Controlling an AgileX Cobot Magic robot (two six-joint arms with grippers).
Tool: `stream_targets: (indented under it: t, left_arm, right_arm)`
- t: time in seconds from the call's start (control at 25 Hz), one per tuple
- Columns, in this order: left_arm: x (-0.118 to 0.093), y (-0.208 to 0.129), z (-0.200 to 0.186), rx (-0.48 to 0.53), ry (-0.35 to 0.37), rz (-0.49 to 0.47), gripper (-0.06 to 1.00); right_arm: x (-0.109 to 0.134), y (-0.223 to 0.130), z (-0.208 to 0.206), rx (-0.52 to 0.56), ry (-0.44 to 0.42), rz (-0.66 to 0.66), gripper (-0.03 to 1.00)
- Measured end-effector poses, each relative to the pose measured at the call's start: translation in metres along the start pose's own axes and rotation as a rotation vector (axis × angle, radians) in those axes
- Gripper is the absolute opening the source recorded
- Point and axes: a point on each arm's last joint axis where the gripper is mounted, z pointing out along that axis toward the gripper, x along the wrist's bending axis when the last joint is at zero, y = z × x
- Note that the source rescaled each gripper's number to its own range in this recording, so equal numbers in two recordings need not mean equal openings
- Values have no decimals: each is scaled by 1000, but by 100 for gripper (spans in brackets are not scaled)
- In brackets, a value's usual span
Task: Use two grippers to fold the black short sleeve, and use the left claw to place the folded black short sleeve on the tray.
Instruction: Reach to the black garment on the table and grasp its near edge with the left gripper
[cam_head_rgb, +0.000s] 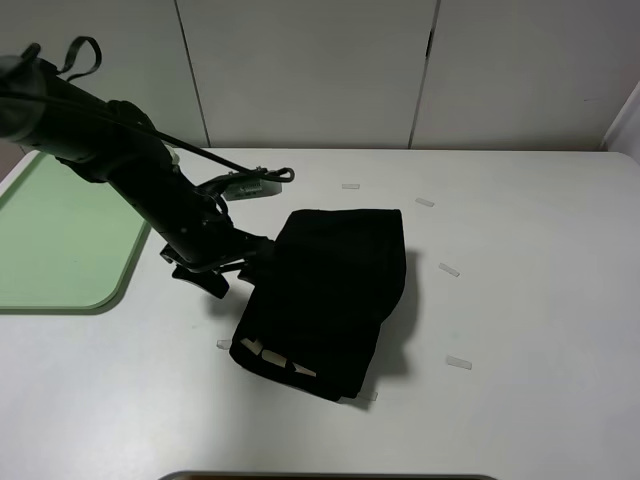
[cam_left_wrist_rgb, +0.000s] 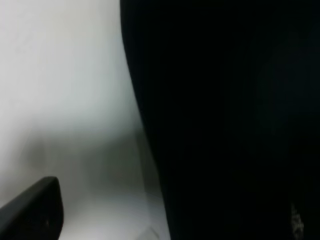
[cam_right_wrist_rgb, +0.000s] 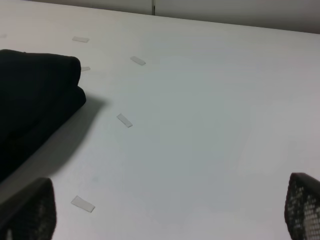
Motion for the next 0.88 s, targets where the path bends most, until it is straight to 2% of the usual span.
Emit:
stream_targets:
  t: [0.28, 0.4, 0.52, 0.68, 0.76, 0.84, 0.88]
  left_arm:
    - [-14, 2, 30, -18, -70, 23, 87]
    - [-23, 2, 37, -29, -93, 23, 77]
    - [-25, 2, 39, -41, -90, 28, 60]
    - [-26, 4, 40, -54, -82, 27, 28]
    - [-25, 4, 40, -55, -71, 38, 21]
    - [-24, 4, 40, -55, -60, 53, 20]
    - [-21, 4, 39, -48, -20, 105, 20]
  right_arm:
    - [0, 0, 0, 0, 0, 0, 100]
    - [0, 0, 0, 0, 0, 0, 100]
    - [0, 0, 0, 0, 0, 0, 100]
    - [0, 0, 0, 0, 0, 0, 100]
    - [0, 0, 0, 0, 0, 0, 100]
    - [0, 0, 0, 0, 0, 0, 100]
    - [0, 0, 0, 0, 0, 0, 100]
